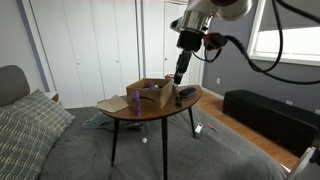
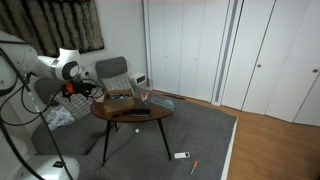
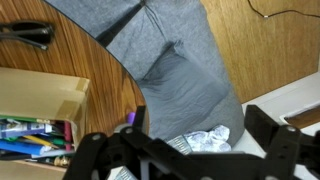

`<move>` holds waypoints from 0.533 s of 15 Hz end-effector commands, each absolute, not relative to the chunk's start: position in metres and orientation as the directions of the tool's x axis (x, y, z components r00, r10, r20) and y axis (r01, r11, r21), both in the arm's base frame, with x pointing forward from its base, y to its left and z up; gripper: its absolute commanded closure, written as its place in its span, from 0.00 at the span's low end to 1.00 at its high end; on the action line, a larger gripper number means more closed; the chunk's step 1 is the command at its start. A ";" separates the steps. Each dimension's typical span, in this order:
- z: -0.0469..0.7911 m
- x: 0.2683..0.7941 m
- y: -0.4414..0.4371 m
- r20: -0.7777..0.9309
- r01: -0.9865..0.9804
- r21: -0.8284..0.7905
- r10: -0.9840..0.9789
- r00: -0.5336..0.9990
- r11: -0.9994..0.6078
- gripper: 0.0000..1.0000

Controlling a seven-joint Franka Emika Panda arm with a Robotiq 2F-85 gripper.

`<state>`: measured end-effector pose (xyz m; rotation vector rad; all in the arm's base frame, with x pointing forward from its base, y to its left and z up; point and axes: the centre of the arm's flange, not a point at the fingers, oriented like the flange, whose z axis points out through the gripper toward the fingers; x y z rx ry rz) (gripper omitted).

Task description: Place the purple marker in the pen holder

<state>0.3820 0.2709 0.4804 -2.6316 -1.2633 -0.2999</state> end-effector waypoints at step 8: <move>0.422 0.445 0.347 0.416 0.803 -0.046 0.720 0.556 -0.594 0.00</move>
